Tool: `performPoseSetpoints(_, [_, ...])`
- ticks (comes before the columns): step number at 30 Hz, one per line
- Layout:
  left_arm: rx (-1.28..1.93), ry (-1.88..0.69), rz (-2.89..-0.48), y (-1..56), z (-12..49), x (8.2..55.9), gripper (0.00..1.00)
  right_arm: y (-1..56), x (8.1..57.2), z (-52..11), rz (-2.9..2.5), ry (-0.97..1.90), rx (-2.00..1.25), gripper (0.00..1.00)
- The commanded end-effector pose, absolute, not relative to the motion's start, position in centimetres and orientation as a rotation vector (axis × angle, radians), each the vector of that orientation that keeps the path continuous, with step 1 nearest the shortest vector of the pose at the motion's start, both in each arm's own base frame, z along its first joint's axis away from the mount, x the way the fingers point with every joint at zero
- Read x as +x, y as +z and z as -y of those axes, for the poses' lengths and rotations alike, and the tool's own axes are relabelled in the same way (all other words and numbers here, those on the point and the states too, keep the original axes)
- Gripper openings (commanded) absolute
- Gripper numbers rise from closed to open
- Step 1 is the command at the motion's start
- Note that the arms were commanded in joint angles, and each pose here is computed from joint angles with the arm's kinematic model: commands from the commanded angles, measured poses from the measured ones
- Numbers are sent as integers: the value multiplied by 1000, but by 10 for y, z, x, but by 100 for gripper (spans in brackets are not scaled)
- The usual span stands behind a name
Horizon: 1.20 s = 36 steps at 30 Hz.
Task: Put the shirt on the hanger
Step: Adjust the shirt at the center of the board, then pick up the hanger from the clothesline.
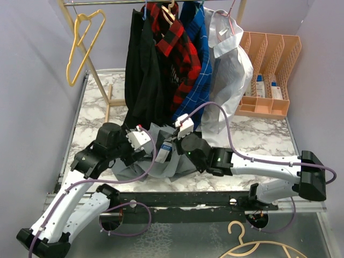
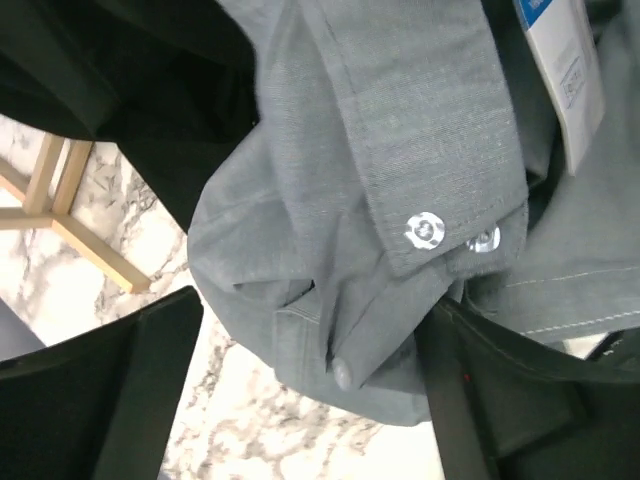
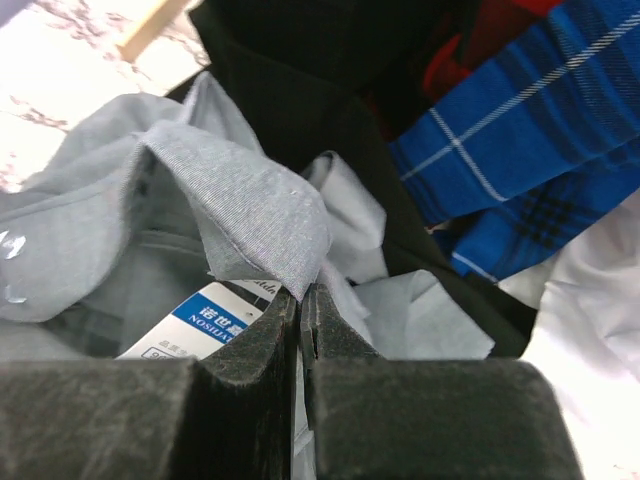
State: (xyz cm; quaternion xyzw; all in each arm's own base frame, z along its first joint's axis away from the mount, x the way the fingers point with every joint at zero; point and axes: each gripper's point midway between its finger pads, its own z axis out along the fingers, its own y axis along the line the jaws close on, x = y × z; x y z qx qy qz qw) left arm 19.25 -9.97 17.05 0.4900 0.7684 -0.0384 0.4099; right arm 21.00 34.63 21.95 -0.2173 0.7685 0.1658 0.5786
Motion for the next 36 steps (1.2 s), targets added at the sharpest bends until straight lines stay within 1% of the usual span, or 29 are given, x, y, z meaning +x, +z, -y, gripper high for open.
performPoseSetpoints(1, [1224, -139, -1871, 217, 109, 195, 98, 221, 228, -348, -1764, 456, -596, 1])
performPoseSetpoints(5, [1295, -310, -1841, 254, 132, 183, 99, 214, 235, -358, -1768, 483, -657, 1])
performPoseSetpoints(8, [1204, -306, -1802, 309, 137, 196, 99, 207, 236, -365, -1773, 494, -678, 1])
performPoseSetpoints(11, [961, -123, -1821, 374, 120, 238, 99, 201, 235, -371, -1778, 506, -702, 1])
performPoseSetpoints(16, [552, 238, -1730, 473, 64, 284, 99, 199, 238, -373, -1775, 515, -708, 1])
performPoseSetpoints(18, [401, 360, -1674, 506, 40, 293, 98, 196, 237, -373, -1781, 527, -711, 1])
performPoseSetpoints(21, [306, 443, -1612, 538, 22, 298, 98, 186, 234, -371, -1806, 532, -720, 1])
performPoseSetpoints(23, [235, 513, -1599, 551, 6, 300, 99, 179, 232, -367, -1823, 532, -720, 1])
performPoseSetpoints(25, [239, 531, -1596, 555, 1, 300, 99, 172, 228, -361, -1841, 532, -721, 1])
performPoseSetpoints(29, [303, 493, -1652, 537, 6, 307, 99, 169, 223, -348, -1843, 539, -710, 1])
performPoseSetpoints(32, [331, 355, -1720, 515, 15, 319, 98, 167, 223, -340, -1845, 536, -701, 1])
performPoseSetpoints(34, [328, 273, -1760, 507, 10, 329, 97, 166, 222, -337, -1847, 533, -700, 1])
performPoseSetpoints(36, [280, 211, -1770, 508, -11, 338, 97, 165, 220, -333, -1847, 536, -699, 1])
